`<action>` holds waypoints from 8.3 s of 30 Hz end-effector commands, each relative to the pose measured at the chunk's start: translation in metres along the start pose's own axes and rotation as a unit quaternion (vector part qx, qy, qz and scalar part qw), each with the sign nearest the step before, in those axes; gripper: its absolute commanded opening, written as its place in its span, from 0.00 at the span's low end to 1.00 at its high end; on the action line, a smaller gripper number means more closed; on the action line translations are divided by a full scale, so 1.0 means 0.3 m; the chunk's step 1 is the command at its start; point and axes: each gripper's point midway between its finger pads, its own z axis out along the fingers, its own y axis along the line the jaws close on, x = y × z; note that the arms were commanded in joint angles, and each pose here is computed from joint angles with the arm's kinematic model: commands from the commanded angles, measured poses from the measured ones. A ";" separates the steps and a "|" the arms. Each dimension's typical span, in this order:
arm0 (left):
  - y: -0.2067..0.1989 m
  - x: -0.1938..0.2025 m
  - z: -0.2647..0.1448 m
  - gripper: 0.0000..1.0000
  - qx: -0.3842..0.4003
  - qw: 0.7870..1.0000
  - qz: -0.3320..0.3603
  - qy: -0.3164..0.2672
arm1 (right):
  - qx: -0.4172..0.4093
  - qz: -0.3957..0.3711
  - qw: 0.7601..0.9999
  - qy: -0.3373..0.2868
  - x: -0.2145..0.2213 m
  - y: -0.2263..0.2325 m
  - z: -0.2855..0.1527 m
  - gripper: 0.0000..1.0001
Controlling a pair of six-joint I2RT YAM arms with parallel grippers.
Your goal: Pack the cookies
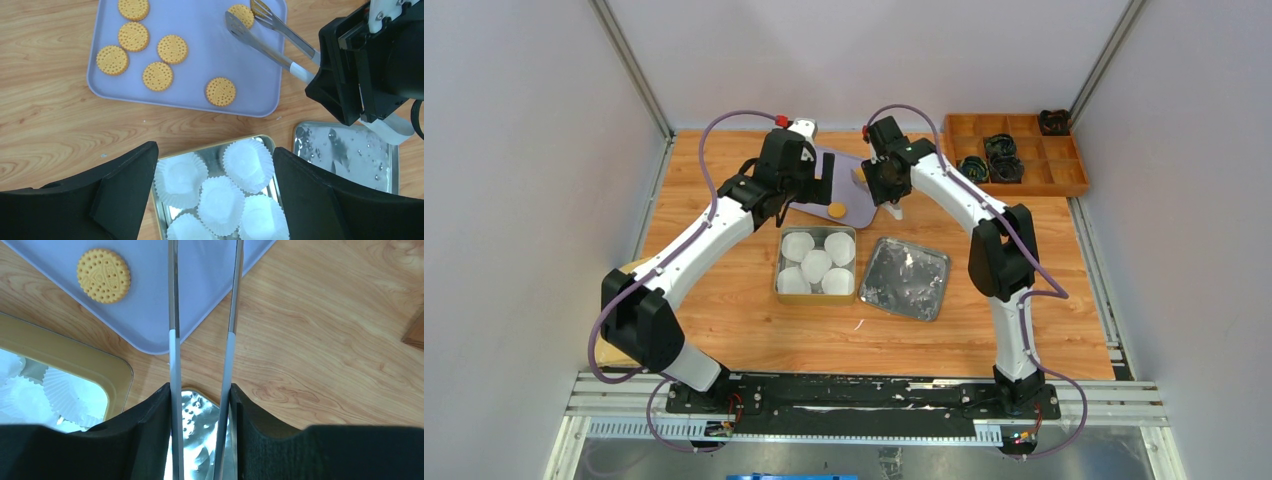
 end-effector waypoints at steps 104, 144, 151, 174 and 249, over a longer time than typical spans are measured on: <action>0.151 -0.211 -0.250 0.71 -0.113 0.988 -0.027 -0.100 | -0.089 -0.076 0.984 -0.136 0.181 0.251 -0.651 0.00; 0.130 -0.188 -0.213 0.74 -0.096 0.992 -0.019 -0.085 | 0.052 -0.017 0.996 -0.071 -0.038 0.008 -0.094 0.40; 0.133 -0.179 -0.202 0.74 -0.101 0.992 -0.018 -0.080 | 0.014 -0.004 0.999 -0.044 -0.009 0.031 -0.022 0.45; 0.124 -0.163 -0.186 0.75 -0.094 0.993 -0.017 -0.073 | 0.034 0.015 0.999 -0.040 -0.041 -0.007 -0.001 0.00; 0.064 -0.170 -0.201 0.70 -0.040 0.995 -0.033 -0.082 | 0.148 0.092 0.982 -0.074 0.207 -0.314 -0.145 0.00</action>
